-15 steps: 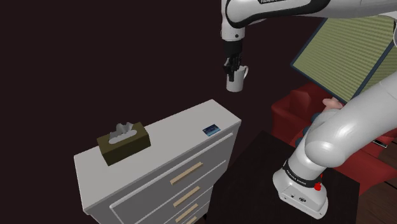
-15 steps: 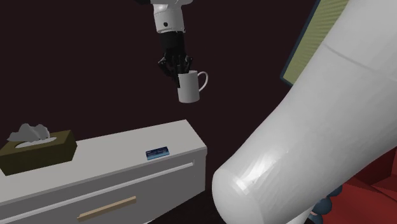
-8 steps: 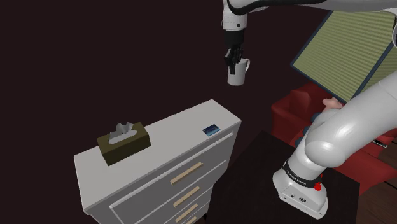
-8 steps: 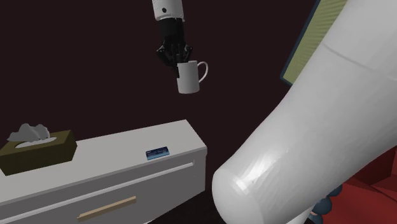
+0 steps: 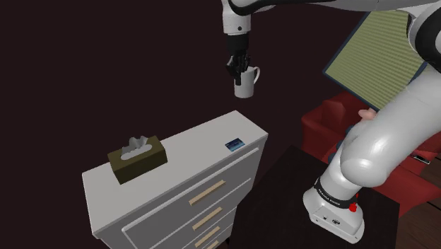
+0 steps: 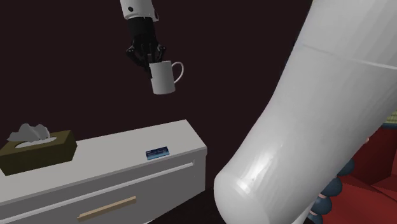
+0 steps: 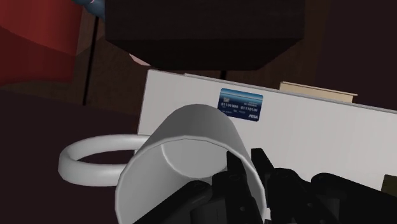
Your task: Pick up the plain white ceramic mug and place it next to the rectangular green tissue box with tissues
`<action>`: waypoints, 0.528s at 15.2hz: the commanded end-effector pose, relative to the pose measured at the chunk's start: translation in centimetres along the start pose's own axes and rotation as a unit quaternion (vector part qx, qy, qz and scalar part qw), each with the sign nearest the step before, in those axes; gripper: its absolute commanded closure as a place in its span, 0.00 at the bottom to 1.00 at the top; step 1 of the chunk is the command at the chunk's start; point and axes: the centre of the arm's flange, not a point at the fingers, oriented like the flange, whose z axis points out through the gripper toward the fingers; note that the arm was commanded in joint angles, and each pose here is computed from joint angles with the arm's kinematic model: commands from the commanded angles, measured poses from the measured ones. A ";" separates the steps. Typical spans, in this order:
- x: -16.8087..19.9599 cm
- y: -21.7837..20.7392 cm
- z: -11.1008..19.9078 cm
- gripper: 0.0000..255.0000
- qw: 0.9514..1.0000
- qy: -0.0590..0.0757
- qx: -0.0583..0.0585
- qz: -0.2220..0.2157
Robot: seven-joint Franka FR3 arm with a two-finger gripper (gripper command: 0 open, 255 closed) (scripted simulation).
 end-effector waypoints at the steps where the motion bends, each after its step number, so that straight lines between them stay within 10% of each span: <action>1: 1.2 -2.4 -0.5 1.00 1.000 0.000 0.000 0.000; 8: 5.7 -10.5 -1.5 1.00 1.000 0.000 0.000 0.000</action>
